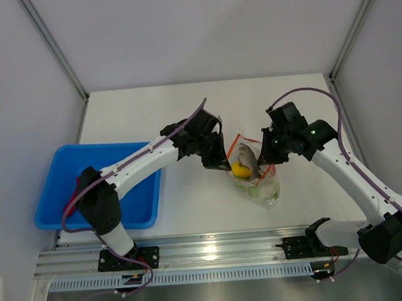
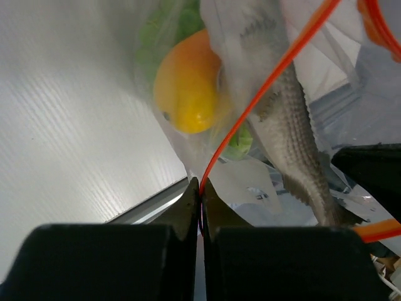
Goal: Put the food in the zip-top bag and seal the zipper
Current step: Adjust the zipper food storage bag at the center of the board.
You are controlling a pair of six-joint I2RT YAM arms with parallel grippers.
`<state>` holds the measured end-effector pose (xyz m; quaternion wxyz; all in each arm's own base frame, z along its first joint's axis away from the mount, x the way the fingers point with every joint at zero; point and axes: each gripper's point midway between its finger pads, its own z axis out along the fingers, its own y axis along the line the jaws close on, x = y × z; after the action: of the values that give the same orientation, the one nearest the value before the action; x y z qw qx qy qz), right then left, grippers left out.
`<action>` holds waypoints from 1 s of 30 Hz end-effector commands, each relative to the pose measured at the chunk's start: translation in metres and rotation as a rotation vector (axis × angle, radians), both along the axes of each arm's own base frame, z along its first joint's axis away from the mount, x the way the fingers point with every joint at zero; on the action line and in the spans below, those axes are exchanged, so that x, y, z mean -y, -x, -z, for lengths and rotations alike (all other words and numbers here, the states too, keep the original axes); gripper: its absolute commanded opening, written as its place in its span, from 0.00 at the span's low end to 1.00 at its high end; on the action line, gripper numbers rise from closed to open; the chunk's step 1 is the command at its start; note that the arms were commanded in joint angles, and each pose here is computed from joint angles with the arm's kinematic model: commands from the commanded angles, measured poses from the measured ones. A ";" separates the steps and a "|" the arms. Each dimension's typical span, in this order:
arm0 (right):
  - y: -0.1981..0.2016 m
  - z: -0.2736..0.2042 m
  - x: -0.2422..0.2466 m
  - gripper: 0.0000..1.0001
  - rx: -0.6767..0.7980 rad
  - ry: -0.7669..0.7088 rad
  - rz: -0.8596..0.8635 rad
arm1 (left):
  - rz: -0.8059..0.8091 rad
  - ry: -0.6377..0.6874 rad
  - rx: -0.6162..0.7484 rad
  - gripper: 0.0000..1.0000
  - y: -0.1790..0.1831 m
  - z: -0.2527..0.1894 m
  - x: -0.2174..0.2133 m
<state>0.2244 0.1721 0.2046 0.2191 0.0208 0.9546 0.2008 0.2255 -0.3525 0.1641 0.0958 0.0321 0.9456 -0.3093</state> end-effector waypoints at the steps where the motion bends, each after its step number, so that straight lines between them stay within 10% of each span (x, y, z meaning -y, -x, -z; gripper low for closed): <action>1: -0.011 -0.013 0.006 0.00 0.030 0.009 -0.001 | 0.057 0.121 0.097 0.01 -0.011 -0.042 0.023; 10: -0.024 -0.042 0.057 0.00 0.059 0.291 0.073 | 0.121 0.283 0.229 0.01 -0.014 -0.153 0.037; 15: -0.024 -0.061 0.049 0.00 0.122 0.223 0.058 | 0.151 0.280 0.142 0.01 0.000 -0.133 0.037; 21: -0.009 0.026 0.040 0.00 -0.089 0.220 0.012 | 0.144 0.155 -0.082 0.00 -0.001 -0.052 0.028; 30: -0.019 -0.037 0.047 0.00 0.045 0.236 0.004 | 0.157 0.352 0.103 0.01 -0.001 -0.145 0.035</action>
<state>0.2431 0.1272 0.2052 0.1925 0.0011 0.9786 0.0721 0.2330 -0.3812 0.2349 0.0763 0.0781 0.9119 -0.3956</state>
